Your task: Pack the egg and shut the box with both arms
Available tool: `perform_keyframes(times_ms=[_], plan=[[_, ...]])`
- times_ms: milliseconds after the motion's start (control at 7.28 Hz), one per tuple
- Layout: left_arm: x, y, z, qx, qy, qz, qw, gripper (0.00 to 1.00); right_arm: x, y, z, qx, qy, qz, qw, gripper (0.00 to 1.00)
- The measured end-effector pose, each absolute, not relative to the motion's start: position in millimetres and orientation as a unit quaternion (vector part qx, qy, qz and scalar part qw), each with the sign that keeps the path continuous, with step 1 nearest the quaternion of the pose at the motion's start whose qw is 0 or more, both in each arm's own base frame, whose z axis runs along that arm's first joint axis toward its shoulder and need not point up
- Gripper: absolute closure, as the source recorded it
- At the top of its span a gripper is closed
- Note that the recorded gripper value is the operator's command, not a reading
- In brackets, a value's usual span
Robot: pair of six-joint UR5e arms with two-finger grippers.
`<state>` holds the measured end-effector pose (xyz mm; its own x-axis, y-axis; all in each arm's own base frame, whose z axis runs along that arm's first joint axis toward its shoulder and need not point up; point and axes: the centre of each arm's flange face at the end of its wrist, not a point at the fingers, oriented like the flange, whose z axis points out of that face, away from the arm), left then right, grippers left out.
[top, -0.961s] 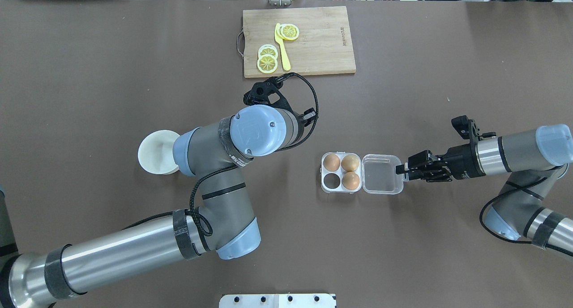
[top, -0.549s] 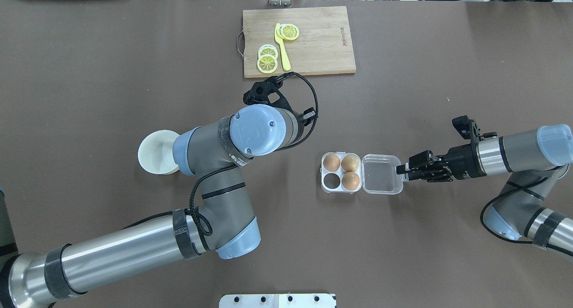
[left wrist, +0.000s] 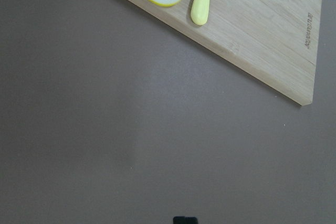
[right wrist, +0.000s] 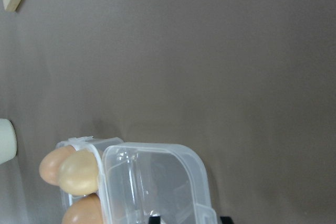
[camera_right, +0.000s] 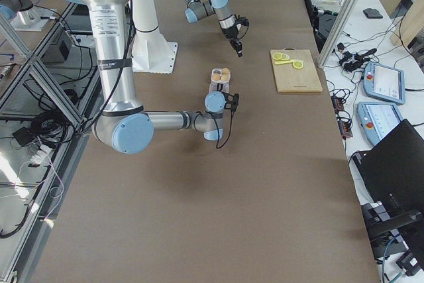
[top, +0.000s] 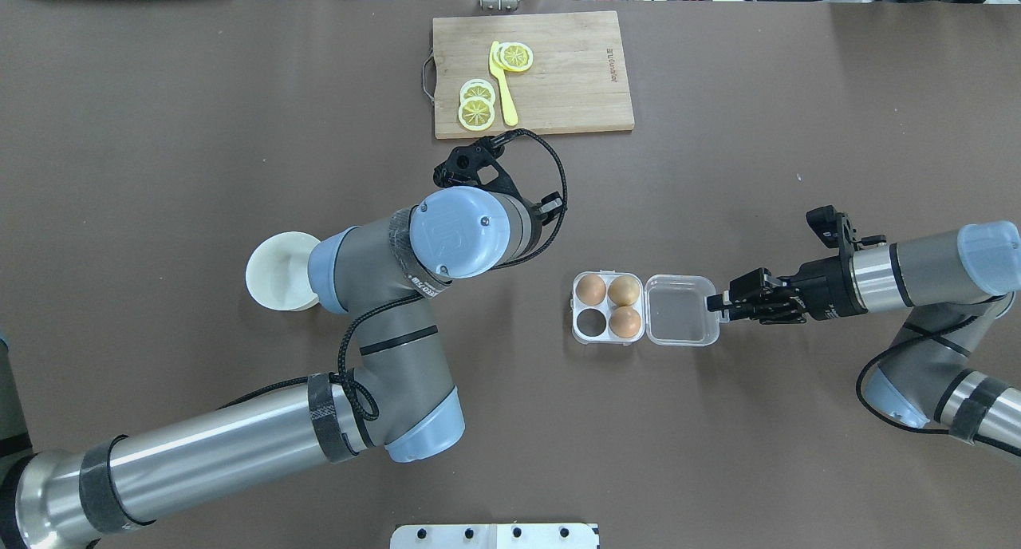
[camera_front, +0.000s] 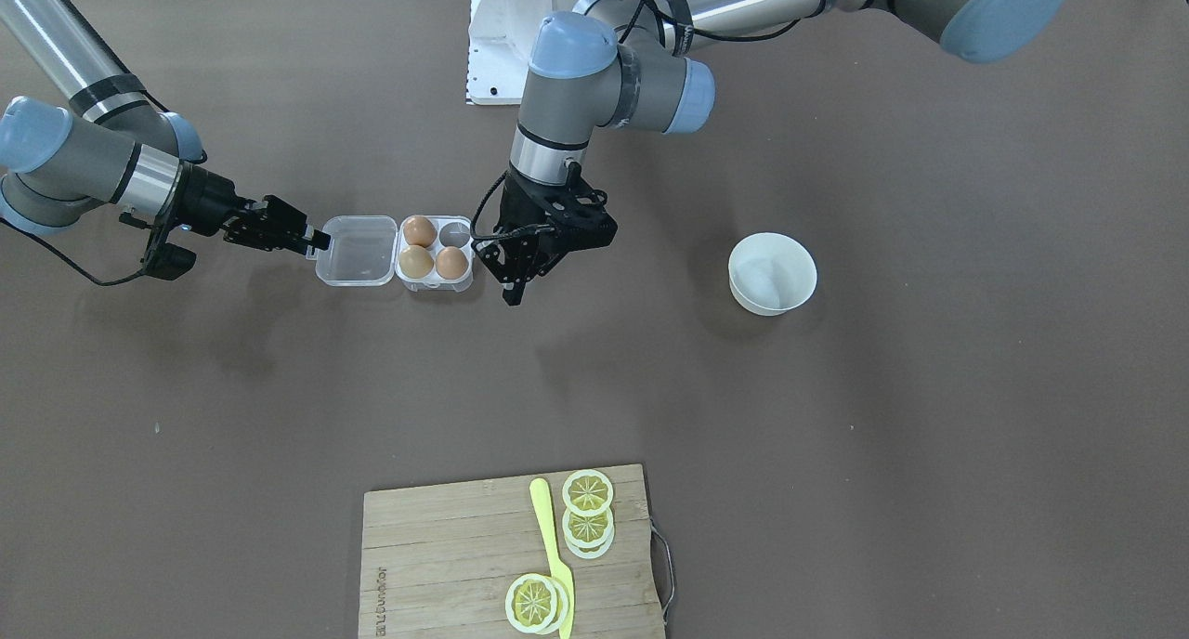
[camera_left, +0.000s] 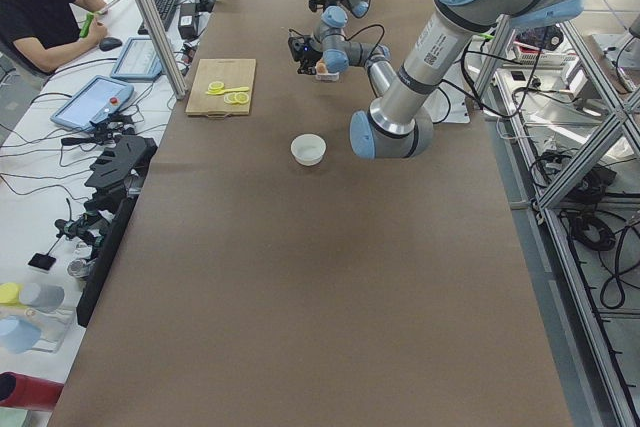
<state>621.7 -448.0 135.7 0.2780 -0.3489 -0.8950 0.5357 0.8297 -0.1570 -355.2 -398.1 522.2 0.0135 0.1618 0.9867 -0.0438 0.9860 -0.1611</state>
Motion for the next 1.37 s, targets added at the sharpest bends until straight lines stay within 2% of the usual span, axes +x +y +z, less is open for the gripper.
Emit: perform_keyframes(times_ms=[961, 1236, 1373], plan=[[621.8, -448.6, 136.3, 0.088, 0.532, -0.279, 0.795, 1.00, -351.4, -398.6, 522.6, -0.042, -0.699, 0.071, 0.710, 0.58], [622.1, -448.2, 136.4, 0.087, 0.532, -0.279, 0.795, 1.00, -348.9, -399.8, 522.9, -0.043, -0.699, 0.071, 0.710, 0.62], [621.9, -448.5, 136.4, 0.087, 0.532, -0.279, 0.795, 1.00, -348.7, -400.1, 522.4, -0.043, -0.699, 0.071, 0.710, 0.69]])
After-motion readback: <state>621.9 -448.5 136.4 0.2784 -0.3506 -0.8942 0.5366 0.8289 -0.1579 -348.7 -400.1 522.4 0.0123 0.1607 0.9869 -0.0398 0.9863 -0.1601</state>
